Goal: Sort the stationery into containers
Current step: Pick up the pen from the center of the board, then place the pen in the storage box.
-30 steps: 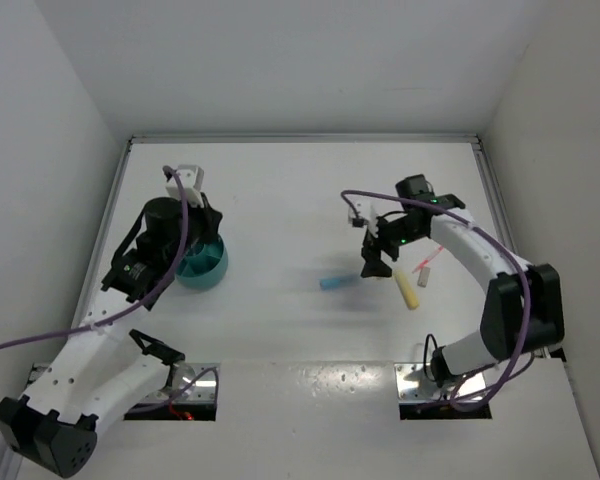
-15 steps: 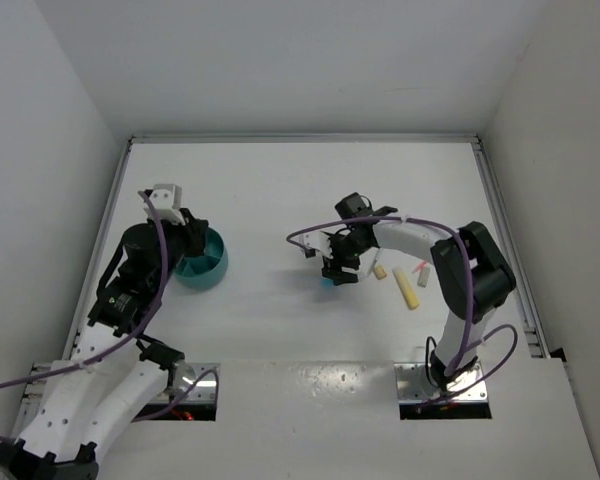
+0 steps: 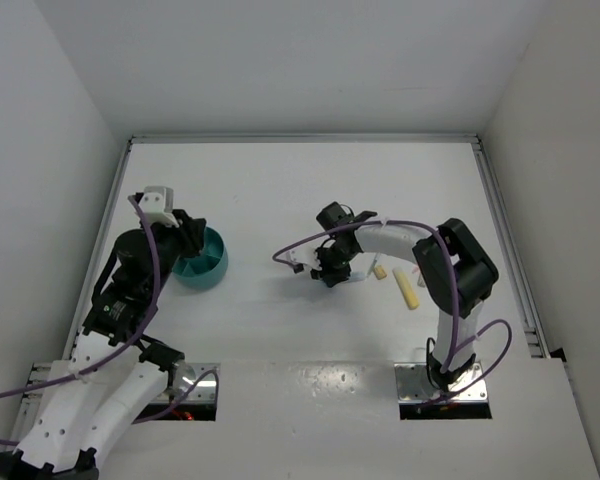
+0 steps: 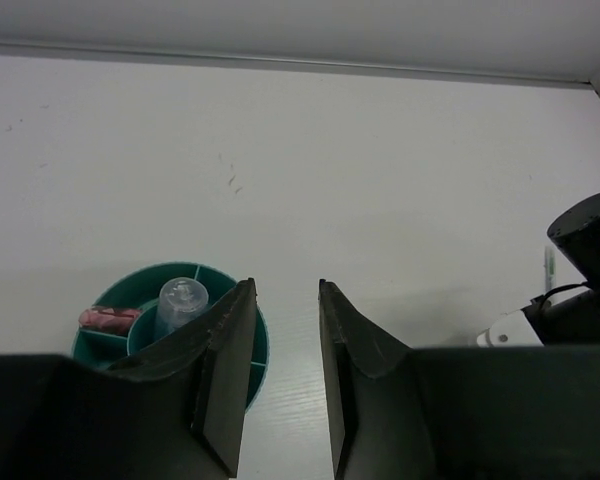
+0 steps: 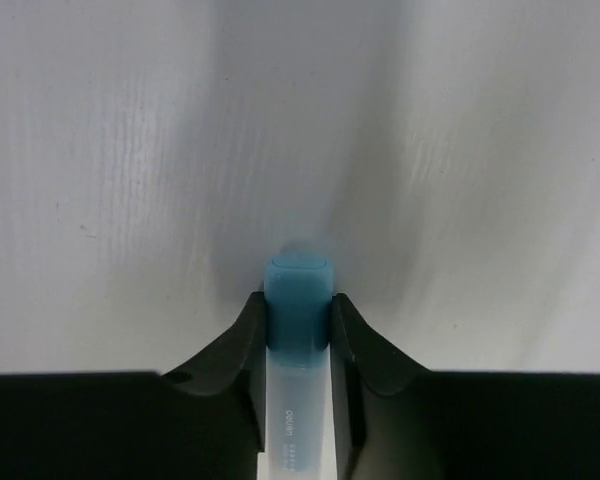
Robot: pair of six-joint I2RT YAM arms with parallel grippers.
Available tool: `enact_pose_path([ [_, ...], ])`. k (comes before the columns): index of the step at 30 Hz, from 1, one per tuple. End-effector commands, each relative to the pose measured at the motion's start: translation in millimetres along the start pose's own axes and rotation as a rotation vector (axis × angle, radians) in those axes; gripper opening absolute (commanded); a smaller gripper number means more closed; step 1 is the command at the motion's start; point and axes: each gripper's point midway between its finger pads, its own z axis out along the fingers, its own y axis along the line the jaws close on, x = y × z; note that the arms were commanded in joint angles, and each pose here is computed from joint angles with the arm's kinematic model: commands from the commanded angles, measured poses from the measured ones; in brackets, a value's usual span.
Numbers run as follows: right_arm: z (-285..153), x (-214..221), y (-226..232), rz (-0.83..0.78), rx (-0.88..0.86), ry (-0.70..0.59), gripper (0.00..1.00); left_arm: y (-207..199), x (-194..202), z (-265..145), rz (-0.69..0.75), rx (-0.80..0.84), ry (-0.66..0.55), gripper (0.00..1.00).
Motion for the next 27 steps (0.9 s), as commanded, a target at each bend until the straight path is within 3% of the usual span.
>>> enact_pose_path([
  [1,4,-2,3,-0.037,-0.041,0.039,0.15,5,-21,-5,-0.011,-0.029,-0.076,0.37],
  [2,-2,-12,-4,-0.043,-0.035,0.022,0.07,8,-25,-8,-0.027,-0.046,-0.097,0.37],
  [5,-27,-71,-38,-0.019,0.063,-0.078,0.00,32,-36,-18,-0.084,-0.180,-0.167,0.37],
  [6,-32,-93,-44,0.052,0.084,-0.109,0.00,46,-38,-23,-0.115,-0.259,-0.198,0.37],
  [7,-57,-130,-80,0.054,0.201,-0.162,0.00,52,-42,-31,-0.135,-0.287,-0.232,0.37],
  [9,-61,-158,-118,0.148,0.310,-0.190,0.00,60,-44,-38,-0.154,-0.328,-0.263,0.37],
  [10,-88,-199,-141,0.244,0.389,-0.296,0.00,64,-47,-42,-0.159,-0.346,-0.278,0.37],
  [13,-94,-234,-159,0.304,0.541,-0.379,0.00,66,-47,-44,-0.164,-0.353,-0.292,0.38],
  [14,-104,-249,-172,0.325,0.605,-0.472,0.00,66,-47,-44,-0.164,-0.353,-0.292,0.38],
  [19,-113,-296,-166,0.321,0.554,-0.665,0.00,68,-44,-39,-0.147,-0.369,-0.273,0.38],
  [23,-108,-335,-152,0.440,0.246,-0.840,0.00,68,-44,-40,-0.138,-0.370,-0.272,0.38],
  [27,-103,-367,-146,0.420,0.109,-0.936,0.00,70,-44,-40,-0.130,-0.380,-0.272,0.38],
])
